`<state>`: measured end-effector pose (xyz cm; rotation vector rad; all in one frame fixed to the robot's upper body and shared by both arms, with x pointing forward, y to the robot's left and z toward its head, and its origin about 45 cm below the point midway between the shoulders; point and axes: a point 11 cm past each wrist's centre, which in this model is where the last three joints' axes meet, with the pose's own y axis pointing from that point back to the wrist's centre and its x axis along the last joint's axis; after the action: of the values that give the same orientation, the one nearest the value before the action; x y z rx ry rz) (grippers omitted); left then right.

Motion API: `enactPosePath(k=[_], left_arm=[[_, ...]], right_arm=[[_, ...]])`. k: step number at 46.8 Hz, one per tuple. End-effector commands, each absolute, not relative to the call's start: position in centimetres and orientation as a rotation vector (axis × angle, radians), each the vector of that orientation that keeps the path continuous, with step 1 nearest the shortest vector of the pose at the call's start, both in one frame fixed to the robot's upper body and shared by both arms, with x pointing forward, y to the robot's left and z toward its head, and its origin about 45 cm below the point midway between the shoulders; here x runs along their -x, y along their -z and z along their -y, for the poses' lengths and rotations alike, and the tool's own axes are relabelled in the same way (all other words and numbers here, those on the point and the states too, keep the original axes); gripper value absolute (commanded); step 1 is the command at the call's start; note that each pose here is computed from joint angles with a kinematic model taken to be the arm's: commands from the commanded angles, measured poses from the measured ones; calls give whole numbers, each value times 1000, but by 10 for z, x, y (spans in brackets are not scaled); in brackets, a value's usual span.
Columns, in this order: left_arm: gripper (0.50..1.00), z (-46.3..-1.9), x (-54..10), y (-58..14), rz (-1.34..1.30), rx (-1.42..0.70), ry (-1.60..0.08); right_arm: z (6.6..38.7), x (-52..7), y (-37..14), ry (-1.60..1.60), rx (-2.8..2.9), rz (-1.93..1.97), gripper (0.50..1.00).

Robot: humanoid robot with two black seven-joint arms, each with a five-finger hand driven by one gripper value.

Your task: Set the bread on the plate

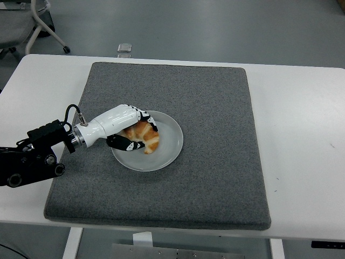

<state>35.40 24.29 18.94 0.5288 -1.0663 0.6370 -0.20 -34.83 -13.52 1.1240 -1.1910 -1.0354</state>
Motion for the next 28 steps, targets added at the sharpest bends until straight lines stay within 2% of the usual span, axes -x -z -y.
enactPosePath(k=[1, 8, 11, 28], left_arm=[[696, -243, -353, -188, 1062, -531, -636], [707, -243, -353, -188, 1063, -530, -637], [726, -243, -353, -188, 1063, -530, -637], [735, -235, -357, -193, 1057, -500, -664]], right_arm=[[348, 2, 135, 1035, -1124, 1191, 930], [348, 2, 135, 1035, -1124, 1191, 930], [348, 2, 135, 1035, -1124, 1191, 930], [348, 2, 135, 1036, -1125, 1190, 930]])
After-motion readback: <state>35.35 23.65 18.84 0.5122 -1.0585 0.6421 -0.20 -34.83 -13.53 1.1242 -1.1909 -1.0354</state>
